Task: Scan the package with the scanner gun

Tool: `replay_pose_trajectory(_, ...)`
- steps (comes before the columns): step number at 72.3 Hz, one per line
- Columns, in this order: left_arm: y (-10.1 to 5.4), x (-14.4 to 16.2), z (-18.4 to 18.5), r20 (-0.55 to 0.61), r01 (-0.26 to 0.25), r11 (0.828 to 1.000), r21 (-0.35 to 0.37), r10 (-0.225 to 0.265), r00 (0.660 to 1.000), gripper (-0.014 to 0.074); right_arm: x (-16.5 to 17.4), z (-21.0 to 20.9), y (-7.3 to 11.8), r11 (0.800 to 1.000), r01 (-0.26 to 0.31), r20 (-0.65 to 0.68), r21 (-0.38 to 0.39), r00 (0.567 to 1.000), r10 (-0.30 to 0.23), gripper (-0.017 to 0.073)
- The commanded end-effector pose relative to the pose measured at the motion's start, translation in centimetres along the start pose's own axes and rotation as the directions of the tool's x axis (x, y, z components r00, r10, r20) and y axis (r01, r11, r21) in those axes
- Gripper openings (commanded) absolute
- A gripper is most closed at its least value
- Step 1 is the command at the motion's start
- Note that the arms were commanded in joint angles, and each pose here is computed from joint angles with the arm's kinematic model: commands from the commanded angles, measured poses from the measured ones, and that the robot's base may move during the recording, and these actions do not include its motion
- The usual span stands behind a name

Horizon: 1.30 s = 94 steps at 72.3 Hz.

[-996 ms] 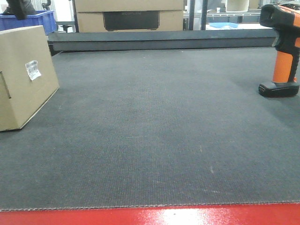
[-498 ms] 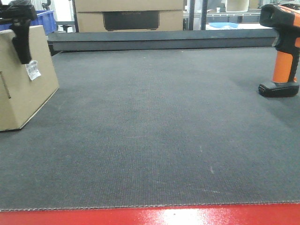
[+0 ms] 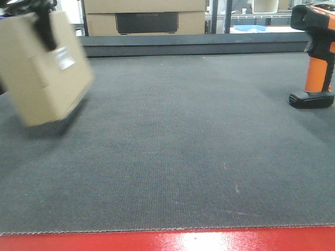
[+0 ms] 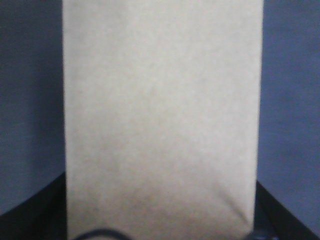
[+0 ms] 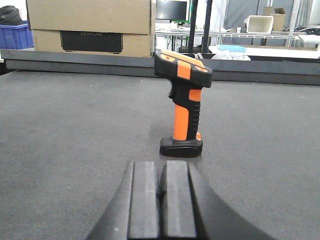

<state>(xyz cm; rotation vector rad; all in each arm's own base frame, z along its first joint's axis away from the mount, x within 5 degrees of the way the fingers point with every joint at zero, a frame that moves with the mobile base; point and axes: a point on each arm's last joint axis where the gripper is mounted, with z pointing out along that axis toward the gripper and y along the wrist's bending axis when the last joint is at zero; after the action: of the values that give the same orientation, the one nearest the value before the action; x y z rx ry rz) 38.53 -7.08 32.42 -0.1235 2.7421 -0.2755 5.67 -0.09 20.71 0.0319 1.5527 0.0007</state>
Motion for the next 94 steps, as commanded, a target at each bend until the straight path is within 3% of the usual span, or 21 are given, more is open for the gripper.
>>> replay_pose_trajectory(1, -3.2, 0.4, -0.8, 0.023, 0.012, 0.993, 0.118, -0.015, 1.0, -0.0111, -0.1, 0.0, 0.0, 1.0, 0.005, 0.017, 0.001, 1.0, -0.005, -0.0168)
replay_pose_trajectory(5, -5.1, 0.8, -0.5, 0.054, 0.001, 0.99, 0.143, -0.009, 0.999, -0.0111, -0.1, 0.0, 0.0, 1.0, 0.005, 0.017, 0.001, 1.0, -0.005, -0.0168)
replay_pose_trajectory(13, -7.6, 1.4, 0.4, 0.097, 0.051, 0.98, 0.194, -0.07, 0.993, -0.0111, -0.1, 0.0, 0.0, 1.0, 0.005, 0.017, 0.001, 1.0, -0.005, -0.0168)
replay_pose_trajectory(24, -9.2, 2.0, 1.4, 0.1, 0.078, 0.972, 0.223, -0.102, 0.99, -0.0111, -0.1, 0.0, 0.0, 1.0, 0.005, 0.017, 0.001, 1.0, -0.005, -0.0168)
replay_pose_trajectory(42, -10.1, 2.5, 4.3, -0.02, 0.148, 0.952, 0.268, -0.148, 0.989, -0.0111, -0.1, 0.0, 0.0, 1.0, 0.005, 0.017, 0.001, 1.0, -0.005, -0.0168)
replay_pose_trajectory(55, -10.1, 2.6, 4.5, -0.034, 0.13, 0.955, 0.266, -0.126, 0.991, -0.0111, -0.8, -0.1, -0.1, 1.0, 0.005, 0.096, 0.008, 0.995, -0.006, -0.0168)
replay_pose_trajectory(62, -10.0, 2.8, 4.5, -0.047, 0.119, 0.958, 0.26, -0.111, 0.993, -0.0111, -3.0, -0.5, 0.0, 1.0, 0.006, 0.113, 0.001, 0.994, -0.006, -0.0168)
replay_pose_trajectory(78, -10.0, 2.8, 4.5, -0.044, 0.102, 0.96, 0.26, -0.094, 0.995, -0.0111, -6.7, 1.8, 0.2, 1.0, 0.014, -0.04, -0.004, 0.999, -0.015, -0.0168)
replay_pose_trajectory(89, -10.0, 2.8, 4.5, -0.036, 0.075, 0.962, 0.261, -0.068, 0.997, -0.0111, -7.8, 5.8, 0.1, 1.0, 0.013, -0.161, 0.001, 0.987, -0.013, -0.0168)
replay_pose_trajectory(94, -10.0, 2.8, 4.5, -0.036, 0.075, 0.962, 0.261, -0.068, 0.997, -0.0111, -7.7, 8.0, 0.0, 1.0, 0.015, -0.143, 0.012, 0.99, -0.013, -0.0168)
